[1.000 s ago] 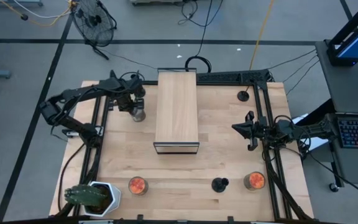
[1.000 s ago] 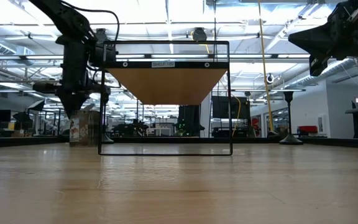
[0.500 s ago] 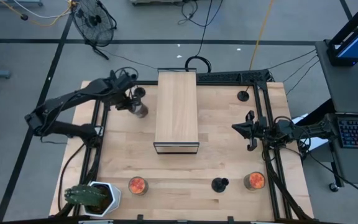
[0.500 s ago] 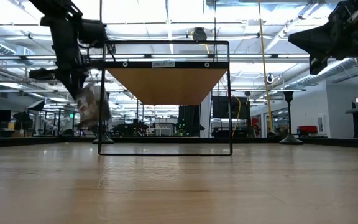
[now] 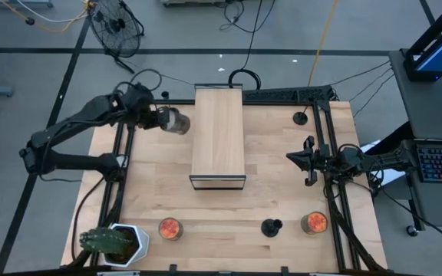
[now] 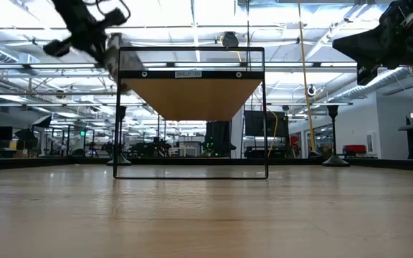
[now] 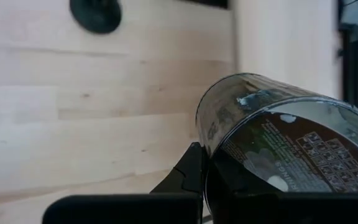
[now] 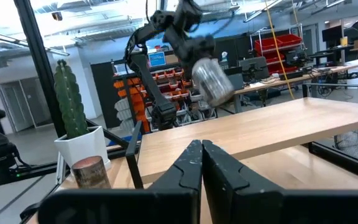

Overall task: Pick & Place candle stick holders
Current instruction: Put the brown scented candle on the shelf

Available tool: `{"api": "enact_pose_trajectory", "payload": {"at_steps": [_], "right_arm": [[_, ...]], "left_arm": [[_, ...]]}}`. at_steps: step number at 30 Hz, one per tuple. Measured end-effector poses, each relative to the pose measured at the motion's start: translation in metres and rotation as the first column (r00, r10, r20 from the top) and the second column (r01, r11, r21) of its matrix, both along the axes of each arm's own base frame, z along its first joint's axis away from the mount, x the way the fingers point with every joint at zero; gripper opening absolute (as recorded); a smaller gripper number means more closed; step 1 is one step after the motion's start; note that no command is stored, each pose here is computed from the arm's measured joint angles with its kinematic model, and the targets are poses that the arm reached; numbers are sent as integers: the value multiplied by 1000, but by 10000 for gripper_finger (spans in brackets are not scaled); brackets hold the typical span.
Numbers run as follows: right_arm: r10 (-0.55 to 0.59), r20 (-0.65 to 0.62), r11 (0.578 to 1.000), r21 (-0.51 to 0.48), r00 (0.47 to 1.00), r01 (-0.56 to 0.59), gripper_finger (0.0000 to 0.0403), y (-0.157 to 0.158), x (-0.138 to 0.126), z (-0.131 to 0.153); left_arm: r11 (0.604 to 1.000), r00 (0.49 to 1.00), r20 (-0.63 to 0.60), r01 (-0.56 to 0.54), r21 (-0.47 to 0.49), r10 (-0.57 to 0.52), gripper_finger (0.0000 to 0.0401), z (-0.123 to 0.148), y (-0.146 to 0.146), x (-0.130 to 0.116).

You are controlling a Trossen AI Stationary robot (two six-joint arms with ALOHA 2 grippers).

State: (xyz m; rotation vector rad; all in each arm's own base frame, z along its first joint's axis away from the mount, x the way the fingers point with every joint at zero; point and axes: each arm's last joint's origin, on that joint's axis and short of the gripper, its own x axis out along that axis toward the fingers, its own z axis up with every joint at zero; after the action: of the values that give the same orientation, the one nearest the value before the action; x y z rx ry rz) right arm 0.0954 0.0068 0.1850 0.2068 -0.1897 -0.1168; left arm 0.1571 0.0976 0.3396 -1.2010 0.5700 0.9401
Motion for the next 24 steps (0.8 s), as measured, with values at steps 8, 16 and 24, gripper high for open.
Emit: {"api": "enact_pose_trajectory", "payload": {"at_steps": [8, 16, 24], "right_arm": [[0, 5, 1000, 1, 1000, 0, 4, 0, 0, 1], [22, 105, 991, 127, 994, -36, 4, 0, -2, 8], [15, 303, 985, 161, 953, -67, 4, -1, -9, 26]], "left_arm": [[994, 998, 14, 52, 91, -54, 0, 42, -3, 16], [986, 992, -12, 128, 106, -128, 0, 55, -2, 44], [975, 980, -36, 197, 100, -194, 0, 55, -5, 70]]}}
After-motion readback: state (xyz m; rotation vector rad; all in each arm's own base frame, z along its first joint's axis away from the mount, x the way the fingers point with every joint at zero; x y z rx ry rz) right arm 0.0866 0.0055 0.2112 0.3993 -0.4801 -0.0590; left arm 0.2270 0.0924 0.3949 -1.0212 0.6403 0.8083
